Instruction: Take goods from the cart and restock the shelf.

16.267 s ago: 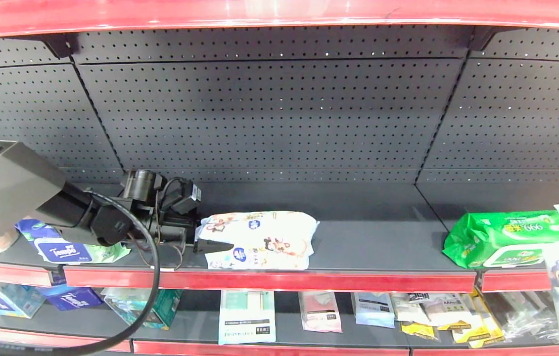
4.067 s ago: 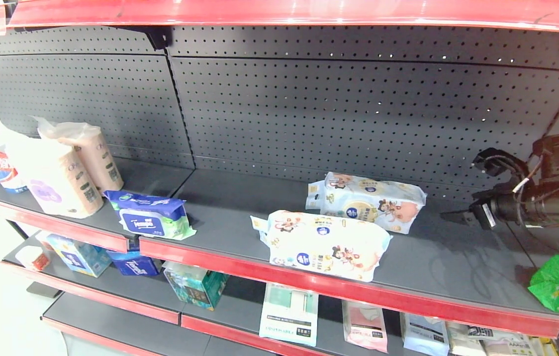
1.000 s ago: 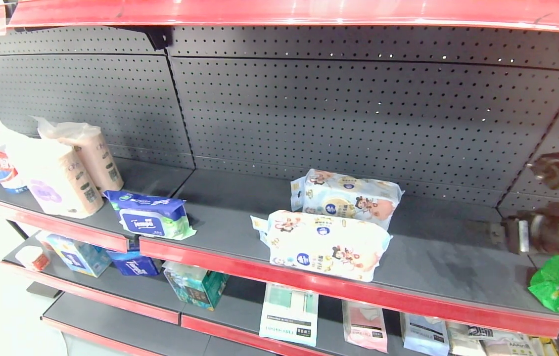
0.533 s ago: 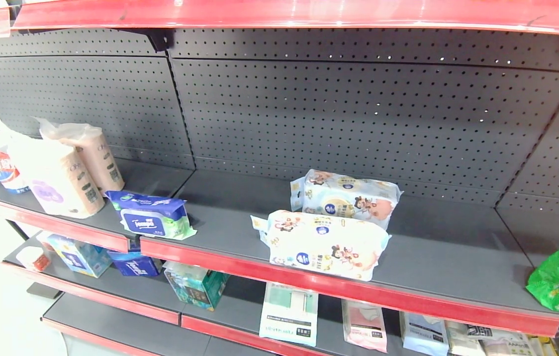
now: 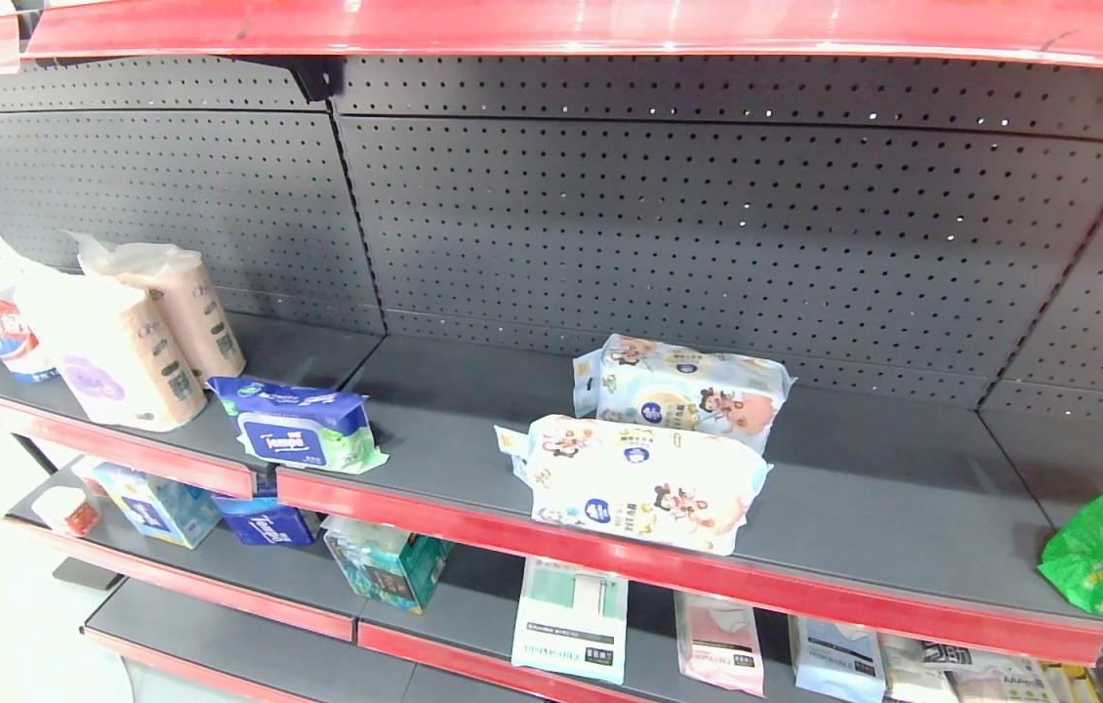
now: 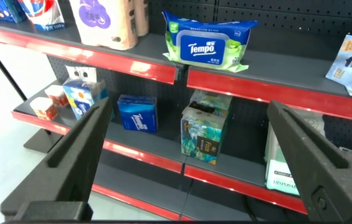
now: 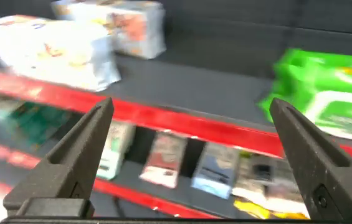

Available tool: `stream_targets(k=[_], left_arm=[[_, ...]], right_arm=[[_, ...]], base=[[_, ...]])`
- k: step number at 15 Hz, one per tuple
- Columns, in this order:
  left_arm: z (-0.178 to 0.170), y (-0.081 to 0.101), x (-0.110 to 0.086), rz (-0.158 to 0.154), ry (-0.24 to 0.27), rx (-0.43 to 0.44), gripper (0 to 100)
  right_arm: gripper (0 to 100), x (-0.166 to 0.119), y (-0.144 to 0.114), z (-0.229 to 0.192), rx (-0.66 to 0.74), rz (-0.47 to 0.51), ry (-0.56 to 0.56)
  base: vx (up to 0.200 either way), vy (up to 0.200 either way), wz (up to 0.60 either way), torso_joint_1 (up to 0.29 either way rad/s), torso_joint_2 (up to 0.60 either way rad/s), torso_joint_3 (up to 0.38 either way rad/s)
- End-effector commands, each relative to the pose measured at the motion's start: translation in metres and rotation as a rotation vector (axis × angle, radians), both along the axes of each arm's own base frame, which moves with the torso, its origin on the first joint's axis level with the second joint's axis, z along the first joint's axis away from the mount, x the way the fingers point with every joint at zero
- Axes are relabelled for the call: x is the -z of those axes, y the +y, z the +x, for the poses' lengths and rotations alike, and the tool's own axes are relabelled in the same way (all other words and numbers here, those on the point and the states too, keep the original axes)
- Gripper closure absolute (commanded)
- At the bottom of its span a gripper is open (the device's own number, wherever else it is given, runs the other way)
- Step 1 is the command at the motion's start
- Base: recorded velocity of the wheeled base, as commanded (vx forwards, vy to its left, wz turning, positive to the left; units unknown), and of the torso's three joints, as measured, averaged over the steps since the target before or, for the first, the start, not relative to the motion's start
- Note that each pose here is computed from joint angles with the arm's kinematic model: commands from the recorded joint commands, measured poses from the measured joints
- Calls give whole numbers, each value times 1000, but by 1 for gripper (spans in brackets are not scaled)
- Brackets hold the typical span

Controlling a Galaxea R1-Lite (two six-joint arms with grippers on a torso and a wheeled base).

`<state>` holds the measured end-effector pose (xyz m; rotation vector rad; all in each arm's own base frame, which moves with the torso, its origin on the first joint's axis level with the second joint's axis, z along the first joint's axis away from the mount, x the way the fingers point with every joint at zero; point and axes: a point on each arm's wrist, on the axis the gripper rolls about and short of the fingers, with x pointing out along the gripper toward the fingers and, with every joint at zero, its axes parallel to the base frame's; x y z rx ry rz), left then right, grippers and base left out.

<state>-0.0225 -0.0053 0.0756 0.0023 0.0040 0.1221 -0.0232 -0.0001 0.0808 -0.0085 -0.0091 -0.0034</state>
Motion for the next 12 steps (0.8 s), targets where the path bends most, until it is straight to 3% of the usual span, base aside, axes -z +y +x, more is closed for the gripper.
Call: stream_targets(k=[1, 4, 9, 12], left_arm=[[0, 0, 0, 0, 1, -1, 0], [0, 0, 0, 0, 1, -1, 0], [0, 0, 0, 0, 1, -1, 0], [0, 0, 0, 0, 1, -1, 0]], right_arm=[[0, 5, -1, 0, 51, 79, 4], [0, 5, 1, 0, -39, -19, 9], [0, 5, 1, 0, -39, 4, 9], [0, 5, 1, 0, -42, 24, 8]], base=[[0, 0, 0, 0, 0, 0], [0, 0, 0, 0, 0, 0], [0, 0, 0, 0, 0, 0], [0, 0, -600, 4, 2, 2]])
